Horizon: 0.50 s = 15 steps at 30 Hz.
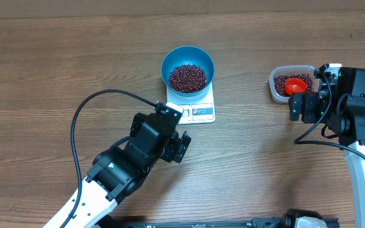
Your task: Scoop item into bowl and weigh 150g on scale
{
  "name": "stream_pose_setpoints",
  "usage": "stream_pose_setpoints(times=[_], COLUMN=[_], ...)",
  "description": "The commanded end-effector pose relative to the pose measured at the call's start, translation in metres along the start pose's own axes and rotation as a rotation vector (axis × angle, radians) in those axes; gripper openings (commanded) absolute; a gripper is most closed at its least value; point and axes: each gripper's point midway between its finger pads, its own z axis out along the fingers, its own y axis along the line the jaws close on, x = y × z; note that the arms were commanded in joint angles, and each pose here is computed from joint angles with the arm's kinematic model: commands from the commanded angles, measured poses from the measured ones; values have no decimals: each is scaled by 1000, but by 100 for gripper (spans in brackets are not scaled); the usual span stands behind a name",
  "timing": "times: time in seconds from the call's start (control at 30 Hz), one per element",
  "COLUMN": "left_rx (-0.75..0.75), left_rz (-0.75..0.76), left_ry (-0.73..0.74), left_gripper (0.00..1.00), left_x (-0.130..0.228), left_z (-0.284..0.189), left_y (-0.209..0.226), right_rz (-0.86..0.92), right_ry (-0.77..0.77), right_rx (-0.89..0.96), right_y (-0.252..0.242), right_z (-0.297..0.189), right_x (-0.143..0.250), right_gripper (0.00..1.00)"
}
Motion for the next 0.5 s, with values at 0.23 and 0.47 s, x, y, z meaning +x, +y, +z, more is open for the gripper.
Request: stream_pose_setpoints(times=[0.23, 0.47], left_rx=[-11, -17], left_rz=[30, 4], left_ry=[101, 145], left_gripper=[99, 99], left_x=[15, 22], left_z=[41, 84], left_y=[-7, -16], right_rz=[5, 5], right_ry=[-37, -37], right_rx=[13, 13], right_y=[-2, -2], right_z=[-9, -9], right_x=[-12, -12], right_gripper=[100, 100])
